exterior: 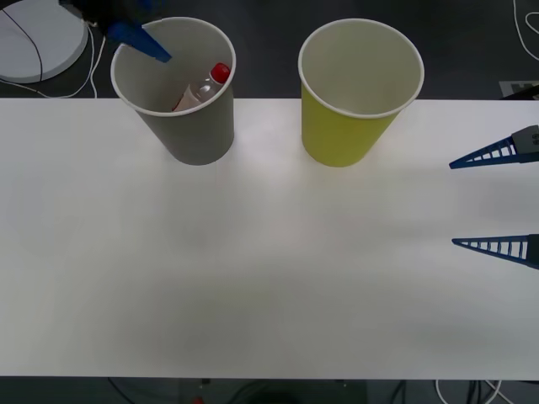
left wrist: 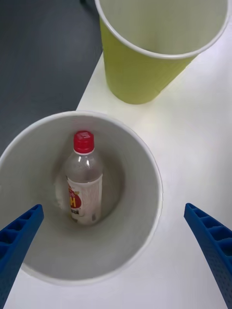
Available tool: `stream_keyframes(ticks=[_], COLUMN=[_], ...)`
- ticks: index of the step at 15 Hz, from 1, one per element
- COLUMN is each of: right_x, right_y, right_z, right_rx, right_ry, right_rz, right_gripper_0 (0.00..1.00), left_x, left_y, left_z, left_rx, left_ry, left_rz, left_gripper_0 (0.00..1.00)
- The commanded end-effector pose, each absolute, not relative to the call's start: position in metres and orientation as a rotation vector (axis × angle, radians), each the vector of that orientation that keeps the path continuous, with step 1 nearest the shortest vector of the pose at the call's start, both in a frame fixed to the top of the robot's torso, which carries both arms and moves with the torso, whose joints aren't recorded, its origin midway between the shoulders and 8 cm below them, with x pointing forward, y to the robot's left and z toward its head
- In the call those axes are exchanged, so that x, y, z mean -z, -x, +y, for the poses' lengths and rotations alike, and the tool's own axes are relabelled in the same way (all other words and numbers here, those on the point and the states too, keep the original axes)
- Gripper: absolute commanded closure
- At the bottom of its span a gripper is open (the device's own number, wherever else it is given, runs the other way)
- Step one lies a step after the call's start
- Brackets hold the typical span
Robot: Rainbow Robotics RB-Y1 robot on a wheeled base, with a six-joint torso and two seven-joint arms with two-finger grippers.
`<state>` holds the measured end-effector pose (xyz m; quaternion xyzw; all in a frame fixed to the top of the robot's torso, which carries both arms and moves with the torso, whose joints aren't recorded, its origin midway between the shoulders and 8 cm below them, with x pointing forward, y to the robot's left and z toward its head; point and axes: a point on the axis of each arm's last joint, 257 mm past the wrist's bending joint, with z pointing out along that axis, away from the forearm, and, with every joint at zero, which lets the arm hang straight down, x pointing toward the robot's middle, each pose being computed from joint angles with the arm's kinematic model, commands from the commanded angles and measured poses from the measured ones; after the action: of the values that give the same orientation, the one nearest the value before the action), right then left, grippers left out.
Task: Put the can into the green bin and the plastic bottle into the gray bin
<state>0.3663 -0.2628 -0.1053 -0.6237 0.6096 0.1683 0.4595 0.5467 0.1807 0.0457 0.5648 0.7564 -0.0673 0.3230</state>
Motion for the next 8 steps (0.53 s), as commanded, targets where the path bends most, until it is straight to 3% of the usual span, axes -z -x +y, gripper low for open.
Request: stream_keyframes(ticks=[1,8], right_x=[0.105,0.105], right_y=[-0.366,-0.366], right_z=[-0.263,-0.263], right_rx=[-0.414,-0.414], right_ry=[1.536,1.536], right_rz=[1.501,1.501], right_gripper_0=[0.0,0.0], left_x=[-0.039,-0.017], left_y=[-0.531,-0.497], left_z=[0.198,0.236], left_rx=[0.24,0.39], left_ry=[-1.451,-1.449], left_rz=[1.964,1.913], left_gripper_0=[0.0,0.0])
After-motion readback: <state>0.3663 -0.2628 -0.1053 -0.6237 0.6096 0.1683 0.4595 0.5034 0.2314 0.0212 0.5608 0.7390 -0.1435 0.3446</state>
